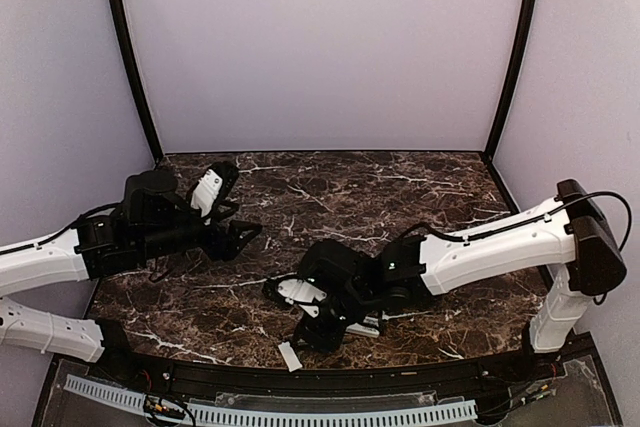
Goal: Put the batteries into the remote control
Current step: Pick up the battery cover at the center of the board, then pass from the right arm to the left, then adjust the remote control without the battery cover at the center of the board.
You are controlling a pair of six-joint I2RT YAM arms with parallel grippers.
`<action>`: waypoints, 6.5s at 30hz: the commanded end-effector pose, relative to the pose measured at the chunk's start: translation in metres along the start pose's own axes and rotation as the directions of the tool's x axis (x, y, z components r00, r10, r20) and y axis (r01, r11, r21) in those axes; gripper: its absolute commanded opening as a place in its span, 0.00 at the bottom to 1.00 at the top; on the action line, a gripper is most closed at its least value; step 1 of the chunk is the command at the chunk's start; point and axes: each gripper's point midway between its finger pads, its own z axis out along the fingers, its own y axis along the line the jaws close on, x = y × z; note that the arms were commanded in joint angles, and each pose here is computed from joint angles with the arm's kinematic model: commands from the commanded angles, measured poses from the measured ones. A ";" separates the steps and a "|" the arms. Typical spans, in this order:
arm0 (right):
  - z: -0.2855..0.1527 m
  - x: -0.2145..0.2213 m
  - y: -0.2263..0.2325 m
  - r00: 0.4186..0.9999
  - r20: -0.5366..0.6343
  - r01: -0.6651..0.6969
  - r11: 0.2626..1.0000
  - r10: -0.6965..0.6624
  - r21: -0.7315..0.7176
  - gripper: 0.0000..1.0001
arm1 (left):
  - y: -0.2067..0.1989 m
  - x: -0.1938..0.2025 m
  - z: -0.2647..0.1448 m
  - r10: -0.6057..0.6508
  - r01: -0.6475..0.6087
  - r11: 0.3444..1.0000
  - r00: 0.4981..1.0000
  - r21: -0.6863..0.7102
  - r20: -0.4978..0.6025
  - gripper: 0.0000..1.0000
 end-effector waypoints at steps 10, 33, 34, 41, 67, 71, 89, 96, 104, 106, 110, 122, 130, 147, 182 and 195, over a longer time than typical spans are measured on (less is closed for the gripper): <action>0.046 0.015 0.014 0.962 -0.167 -0.167 0.952 0.214 0.255 0.60 | 0.025 0.013 -0.012 -0.076 0.076 0.989 0.997 -0.126 0.007 0.81; 0.075 0.052 -0.006 0.884 -0.378 -0.109 0.908 0.275 0.404 0.37 | 0.023 0.007 -0.015 -0.058 0.059 0.992 0.998 -0.109 0.017 0.84; 0.073 0.055 -0.010 0.879 -0.386 -0.105 0.903 0.280 0.417 0.32 | 0.023 0.007 -0.014 -0.058 0.060 0.992 0.998 -0.110 0.018 0.84; 0.064 0.067 -0.030 0.867 -0.416 -0.074 0.896 0.275 0.438 0.14 | 0.021 0.008 -0.012 -0.051 0.053 0.993 0.999 -0.104 0.014 0.85; 0.037 0.075 -0.004 0.913 -0.393 -0.001 0.967 0.105 0.257 0.09 | 0.020 0.013 -0.009 -0.043 0.041 0.995 0.999 -0.096 -0.013 0.85; 0.030 0.066 -0.007 0.925 -0.367 0.013 0.959 0.096 0.283 0.10 | 0.021 0.013 -0.009 -0.041 0.039 0.994 0.999 -0.100 -0.013 0.84; -0.003 0.019 -0.050 0.975 -0.086 -0.158 0.913 0.205 0.377 0.10 | 0.010 0.009 -0.008 -0.149 0.150 0.988 0.988 -0.037 0.034 0.83; -0.024 -0.012 -0.072 0.961 0.120 -0.276 0.883 0.249 0.379 0.11 | -0.023 0.015 0.003 -0.387 0.375 0.910 0.921 0.176 0.042 0.79; -0.040 -0.042 -0.092 0.935 0.266 -0.328 0.859 0.236 0.393 0.11 | -0.041 0.007 0.006 -0.504 0.451 0.827 0.859 0.336 0.089 0.87; -0.042 -0.049 -0.094 0.930 0.291 -0.330 0.859 0.225 0.391 0.11 | -0.043 0.012 0.013 -0.522 0.472 0.813 0.850 0.342 0.068 0.89; -0.047 -0.056 -0.098 0.923 0.320 -0.337 0.854 0.215 0.397 0.11 | -0.043 0.022 0.031 -0.568 0.532 0.783 0.823 0.321 0.021 0.90; -0.059 -0.070 -0.102 0.906 0.381 -0.342 0.849 0.185 0.402 0.10 | -0.050 0.031 0.060 -0.667 0.641 0.687 0.743 0.341 -0.053 0.64; -0.059 -0.073 -0.102 0.910 0.380 -0.327 0.854 0.169 0.403 0.10 | -0.056 0.029 0.065 -0.657 0.634 0.683 0.750 0.363 -0.072 0.47; -0.055 -0.077 -0.100 0.914 0.377 -0.307 0.865 0.151 0.398 0.10 | -0.070 0.024 0.074 -0.667 0.646 0.633 0.735 0.426 -0.124 0.01; 0.017 0.072 -0.102 0.924 -0.377 0.093 0.994 -0.063 0.064 0.86 | 0.012 0.006 -0.004 -0.302 0.303 0.953 0.947 0.002 0.113 0.00; 0.007 0.077 -0.108 0.862 -0.452 0.295 0.953 -0.232 0.073 0.36 | 0.022 -0.004 -0.017 -0.266 0.275 0.961 0.953 -0.045 0.144 0.00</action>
